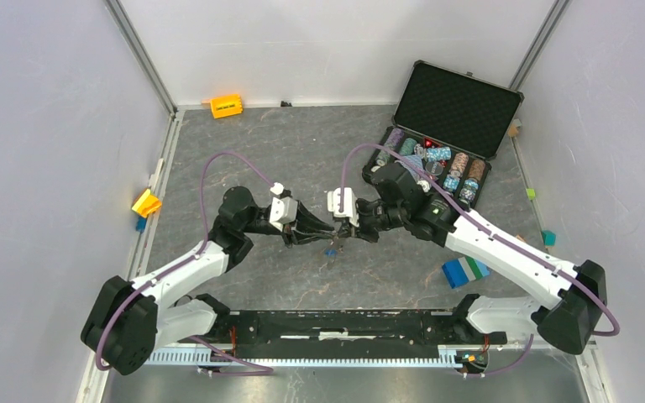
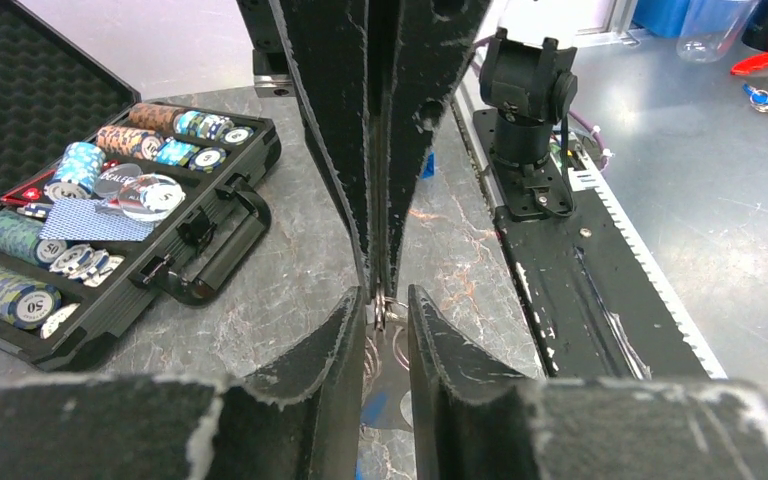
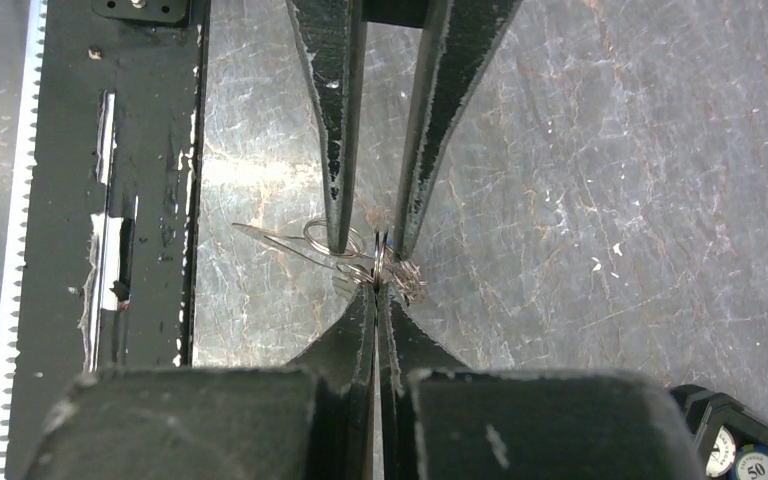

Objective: Put the keys on the keyring

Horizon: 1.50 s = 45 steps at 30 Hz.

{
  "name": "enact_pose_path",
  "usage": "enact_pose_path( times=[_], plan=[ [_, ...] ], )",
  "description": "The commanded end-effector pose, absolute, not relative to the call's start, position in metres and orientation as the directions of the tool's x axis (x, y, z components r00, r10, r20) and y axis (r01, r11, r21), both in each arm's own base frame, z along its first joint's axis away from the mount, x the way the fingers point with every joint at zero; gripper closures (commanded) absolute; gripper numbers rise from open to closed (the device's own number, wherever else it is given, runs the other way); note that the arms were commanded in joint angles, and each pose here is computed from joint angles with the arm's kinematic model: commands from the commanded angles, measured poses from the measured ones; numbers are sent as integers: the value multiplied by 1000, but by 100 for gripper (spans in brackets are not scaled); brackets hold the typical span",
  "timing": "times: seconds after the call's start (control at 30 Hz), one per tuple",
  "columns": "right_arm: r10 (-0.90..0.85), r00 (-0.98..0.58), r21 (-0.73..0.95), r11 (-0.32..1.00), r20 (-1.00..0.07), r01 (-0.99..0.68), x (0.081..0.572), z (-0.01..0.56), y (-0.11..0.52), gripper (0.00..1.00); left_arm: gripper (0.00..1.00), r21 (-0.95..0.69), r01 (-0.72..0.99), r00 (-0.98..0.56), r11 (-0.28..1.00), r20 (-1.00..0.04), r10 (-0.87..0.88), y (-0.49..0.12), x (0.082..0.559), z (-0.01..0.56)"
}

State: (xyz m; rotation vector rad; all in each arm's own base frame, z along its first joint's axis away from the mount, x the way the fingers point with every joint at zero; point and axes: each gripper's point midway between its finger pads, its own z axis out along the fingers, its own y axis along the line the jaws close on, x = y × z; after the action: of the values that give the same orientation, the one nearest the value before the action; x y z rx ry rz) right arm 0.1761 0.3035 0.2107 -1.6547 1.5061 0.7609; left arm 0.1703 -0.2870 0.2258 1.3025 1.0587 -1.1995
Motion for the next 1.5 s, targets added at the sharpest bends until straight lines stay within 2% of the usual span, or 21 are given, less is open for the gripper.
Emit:
enact_pose_path(
  times=[0.0, 0.2, 0.47, 0.73, 0.93, 1.07, 1.4, 1.47],
  plan=[
    [-564, 145, -171, -8, -813, -985, 180, 223, 308, 100, 70, 191, 978, 188, -85, -981, -40, -289, 176, 241],
    [-571, 146, -173, -7, -808, -985, 181, 228, 312, 100, 68, 208, 975, 208, -81, -978, -7, -287, 179, 232],
    [-571, 146, -171, -11, -808, -985, 180, 227, 314, 100, 75, 205, 975, 206, -82, -978, 11, -287, 179, 228],
    [-572, 145, -166, -15, -808, -986, 179, 226, 316, 100, 76, 204, 975, 205, -89, -979, 7, -289, 179, 231],
    [-569, 144, -164, -16, -810, -986, 179, 226, 316, 100, 86, 199, 976, 201, -92, -980, 9, -290, 178, 230],
    [-564, 148, -169, -16, -812, -986, 179, 229, 317, 100, 98, 197, 976, 199, -98, -980, 13, -289, 177, 228],
    [-556, 168, -200, -4, -814, -980, 181, 235, 314, 100, 98, 191, 976, 194, -107, -981, 19, -287, 172, 231],
    [-560, 168, -202, -1, -811, -979, 181, 234, 312, 95, 98, 188, 976, 190, -108, -982, 9, -287, 171, 235]
  ],
)
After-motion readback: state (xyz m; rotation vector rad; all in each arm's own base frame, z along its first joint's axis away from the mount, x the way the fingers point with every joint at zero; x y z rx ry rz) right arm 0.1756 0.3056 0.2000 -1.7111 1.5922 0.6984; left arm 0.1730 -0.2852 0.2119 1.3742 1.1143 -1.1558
